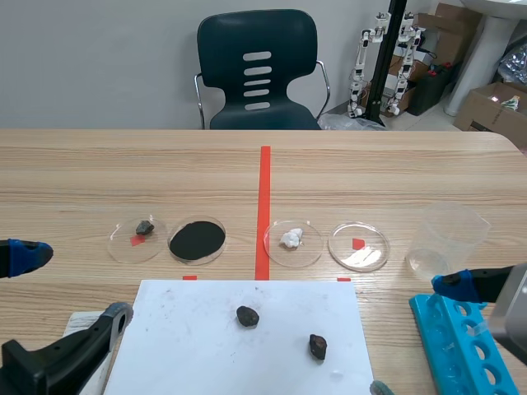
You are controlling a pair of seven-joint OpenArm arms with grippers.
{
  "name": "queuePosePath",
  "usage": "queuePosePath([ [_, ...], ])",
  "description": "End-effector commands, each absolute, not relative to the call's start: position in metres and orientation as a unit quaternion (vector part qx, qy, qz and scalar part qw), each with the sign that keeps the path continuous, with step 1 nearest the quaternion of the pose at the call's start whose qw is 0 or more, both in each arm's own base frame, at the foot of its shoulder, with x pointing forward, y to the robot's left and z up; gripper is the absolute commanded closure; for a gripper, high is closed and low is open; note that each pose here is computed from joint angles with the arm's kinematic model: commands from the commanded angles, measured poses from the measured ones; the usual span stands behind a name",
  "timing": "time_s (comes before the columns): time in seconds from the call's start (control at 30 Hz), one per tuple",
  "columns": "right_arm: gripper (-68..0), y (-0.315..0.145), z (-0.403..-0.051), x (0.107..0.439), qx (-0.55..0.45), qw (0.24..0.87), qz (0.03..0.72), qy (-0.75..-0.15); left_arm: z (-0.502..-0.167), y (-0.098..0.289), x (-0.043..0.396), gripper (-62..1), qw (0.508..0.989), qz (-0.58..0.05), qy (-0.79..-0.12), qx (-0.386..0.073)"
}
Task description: Pick up the middle mineral with the left hand
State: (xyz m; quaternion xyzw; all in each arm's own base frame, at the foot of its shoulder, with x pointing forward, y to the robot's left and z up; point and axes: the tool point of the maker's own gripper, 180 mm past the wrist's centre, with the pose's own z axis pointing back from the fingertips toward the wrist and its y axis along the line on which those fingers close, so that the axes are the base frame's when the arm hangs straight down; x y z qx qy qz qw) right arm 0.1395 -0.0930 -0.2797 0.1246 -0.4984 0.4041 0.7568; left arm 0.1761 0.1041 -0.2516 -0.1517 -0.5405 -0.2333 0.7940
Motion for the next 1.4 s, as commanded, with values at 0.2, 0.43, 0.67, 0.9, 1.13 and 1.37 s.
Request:
queuePosePath([
  [0.2, -60.8, -0.089, -0.271, 0.142, 0.129, 0.749, 0.400, -0.512, -0.243, 0.100, 0.179, -61.3, 0.785, -0.227, -0.554, -0.159],
  [0.43, -60.8, -0.089, -0.271, 0.142, 0.129, 0.749, 0.400, -0.512, -0.243, 0.100, 0.179, -61.3, 0.785, -0.227, -0.554, -0.159],
  [0.67, -60.8, -0.089, -0.271, 0.142, 0.129, 0.749, 0.400, -0.512, -0.243, 0.100, 0.179, -61.3, 0.785, -0.227, -0.554, -0.159],
  [0.9, -60.8, -0.089, -0.271, 0.142, 0.129, 0.749, 0.400, -0.512, -0.247, 0.100, 0.178, -61.3, 0.791, -0.225, -0.546, -0.157],
  [1.13, -60.8, -0.089, -0.271, 0.142, 0.129, 0.749, 0.400, -0.512, -0.270, 0.093, 0.186, -61.3, 0.831, -0.217, -0.491, -0.146],
  [1.37, -60.8, -0.089, -0.271, 0.142, 0.129, 0.749, 0.400, -0.512, -0.275, 0.069, 0.191, -61.3, 0.838, -0.213, -0.472, -0.171],
])
